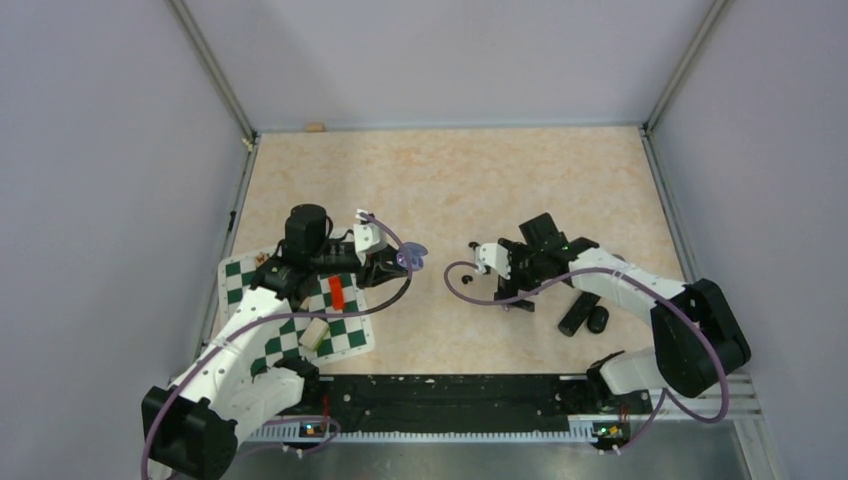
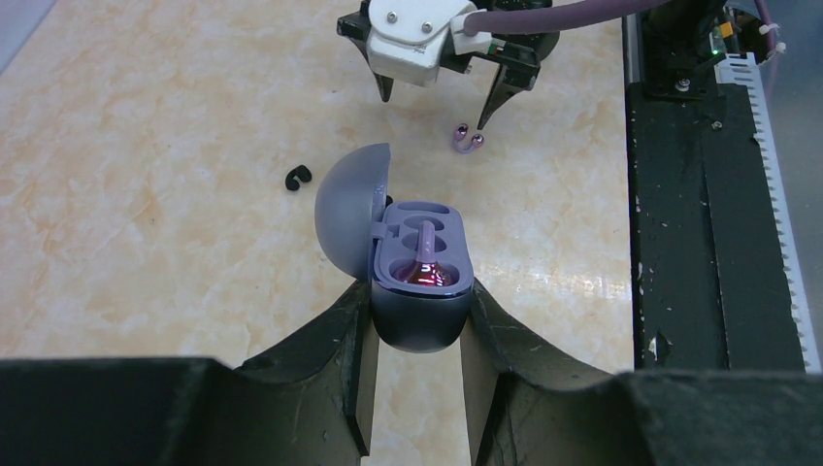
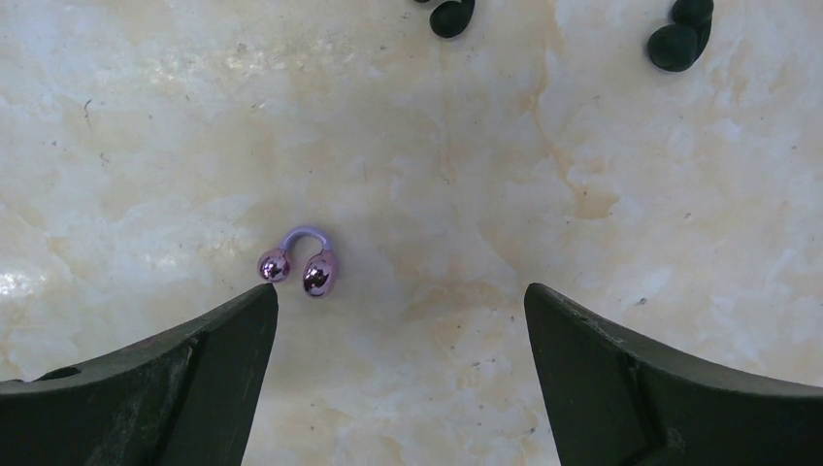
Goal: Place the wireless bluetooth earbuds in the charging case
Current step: Adjust the right earbud at the center of the board.
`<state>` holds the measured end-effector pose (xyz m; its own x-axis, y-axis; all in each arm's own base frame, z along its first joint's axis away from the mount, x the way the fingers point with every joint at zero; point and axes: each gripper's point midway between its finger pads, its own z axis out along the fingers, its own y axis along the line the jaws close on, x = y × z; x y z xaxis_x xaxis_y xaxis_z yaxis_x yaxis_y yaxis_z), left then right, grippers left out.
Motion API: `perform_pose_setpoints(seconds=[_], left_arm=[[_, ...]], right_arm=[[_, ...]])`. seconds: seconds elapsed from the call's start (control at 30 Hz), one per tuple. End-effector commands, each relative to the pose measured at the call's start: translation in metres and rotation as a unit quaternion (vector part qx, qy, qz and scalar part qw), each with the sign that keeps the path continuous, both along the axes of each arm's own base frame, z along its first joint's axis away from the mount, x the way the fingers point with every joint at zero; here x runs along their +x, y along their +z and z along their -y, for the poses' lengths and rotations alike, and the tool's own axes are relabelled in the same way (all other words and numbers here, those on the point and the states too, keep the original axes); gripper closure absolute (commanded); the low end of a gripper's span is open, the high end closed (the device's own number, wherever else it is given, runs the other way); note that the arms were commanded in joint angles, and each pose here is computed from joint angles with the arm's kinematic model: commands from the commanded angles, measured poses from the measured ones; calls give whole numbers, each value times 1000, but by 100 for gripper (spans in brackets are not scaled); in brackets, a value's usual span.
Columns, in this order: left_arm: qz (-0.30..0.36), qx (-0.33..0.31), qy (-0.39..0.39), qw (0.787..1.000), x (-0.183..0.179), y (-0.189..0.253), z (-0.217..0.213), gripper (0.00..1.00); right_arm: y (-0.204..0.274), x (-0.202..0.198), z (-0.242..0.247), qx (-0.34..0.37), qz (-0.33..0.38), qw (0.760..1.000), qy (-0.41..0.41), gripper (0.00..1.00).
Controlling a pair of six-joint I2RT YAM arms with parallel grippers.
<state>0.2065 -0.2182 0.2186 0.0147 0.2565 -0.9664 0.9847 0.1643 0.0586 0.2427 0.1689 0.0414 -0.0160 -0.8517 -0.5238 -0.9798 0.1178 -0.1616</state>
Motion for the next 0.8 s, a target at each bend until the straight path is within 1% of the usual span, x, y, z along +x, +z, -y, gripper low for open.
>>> perform_pose_setpoints(seconds=[0.0,0.13,0.3,0.77], left_arm=[[26,-15,-13,999,1,14,3,100],[26,-15,-12,999,1,14,3,100],[25,-16,-12,999,1,15,3,100],[26,-17,-15,999,0,15,3,100]], right_arm=[[14,-4,-6,15,36,998,45,3],[8,-15,-6,11,24,997,69,3],[-4,-15,-5,-8,28,997,70,3],[-10,0,-12,-12,60,997,47,1]])
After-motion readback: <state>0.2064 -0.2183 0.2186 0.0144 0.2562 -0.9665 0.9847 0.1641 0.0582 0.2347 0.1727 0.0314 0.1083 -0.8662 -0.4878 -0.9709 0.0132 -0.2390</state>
